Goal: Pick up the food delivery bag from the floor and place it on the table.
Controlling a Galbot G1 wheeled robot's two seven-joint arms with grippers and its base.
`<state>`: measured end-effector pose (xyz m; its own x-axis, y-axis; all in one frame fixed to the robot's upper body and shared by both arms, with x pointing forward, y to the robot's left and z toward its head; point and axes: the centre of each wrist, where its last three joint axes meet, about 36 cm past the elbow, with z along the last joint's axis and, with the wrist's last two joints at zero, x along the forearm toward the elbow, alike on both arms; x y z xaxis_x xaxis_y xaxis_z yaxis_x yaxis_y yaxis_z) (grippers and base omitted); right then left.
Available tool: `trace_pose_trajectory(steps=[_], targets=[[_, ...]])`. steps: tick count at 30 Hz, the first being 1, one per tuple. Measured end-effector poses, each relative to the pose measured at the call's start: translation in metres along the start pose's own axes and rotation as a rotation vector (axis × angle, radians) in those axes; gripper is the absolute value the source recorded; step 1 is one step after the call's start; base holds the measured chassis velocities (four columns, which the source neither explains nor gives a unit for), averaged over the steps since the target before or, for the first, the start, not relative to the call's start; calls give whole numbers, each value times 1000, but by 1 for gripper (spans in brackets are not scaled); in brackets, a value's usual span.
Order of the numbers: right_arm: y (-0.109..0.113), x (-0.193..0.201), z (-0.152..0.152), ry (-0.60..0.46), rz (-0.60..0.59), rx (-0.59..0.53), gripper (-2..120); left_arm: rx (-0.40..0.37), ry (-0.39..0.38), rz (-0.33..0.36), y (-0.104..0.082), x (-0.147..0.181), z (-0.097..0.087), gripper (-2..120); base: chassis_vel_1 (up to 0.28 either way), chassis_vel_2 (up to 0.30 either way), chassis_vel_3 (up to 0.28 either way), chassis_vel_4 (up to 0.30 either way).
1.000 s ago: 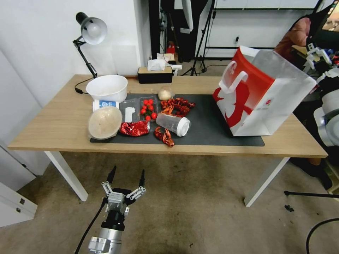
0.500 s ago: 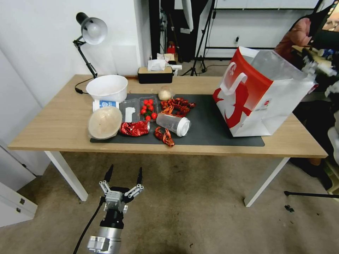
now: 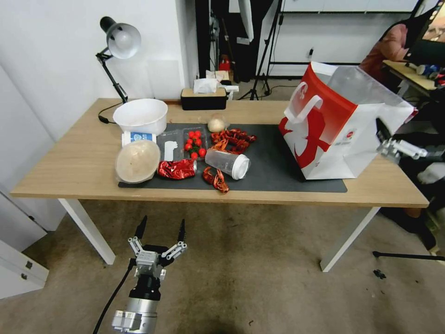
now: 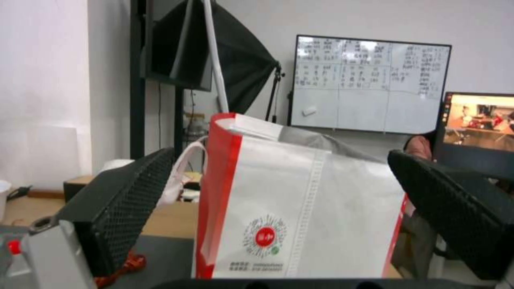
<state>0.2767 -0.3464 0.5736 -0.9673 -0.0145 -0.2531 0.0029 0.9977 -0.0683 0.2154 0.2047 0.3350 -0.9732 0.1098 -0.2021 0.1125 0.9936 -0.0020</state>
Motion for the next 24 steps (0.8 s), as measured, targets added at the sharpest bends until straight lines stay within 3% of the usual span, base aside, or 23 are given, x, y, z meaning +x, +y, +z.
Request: trace_pose_trajectory(steps=[6, 8, 17, 24], targets=[[0, 15, 40, 38, 11, -34, 100, -3, -3, -2, 3, 2, 4, 100, 0, 0, 0, 0], [-6, 24, 71, 64, 15, -36, 100, -4, -3, -3, 3, 2, 5, 100, 0, 0, 0, 0], [-21, 50, 134, 112, 9, -28, 100, -8, -2, -4, 4, 1, 8, 100, 0, 0, 0, 0], [-20, 63, 152, 129, -20, -38, 100, -12, -3, -3, 5, 0, 9, 100, 0, 0, 0, 0]])
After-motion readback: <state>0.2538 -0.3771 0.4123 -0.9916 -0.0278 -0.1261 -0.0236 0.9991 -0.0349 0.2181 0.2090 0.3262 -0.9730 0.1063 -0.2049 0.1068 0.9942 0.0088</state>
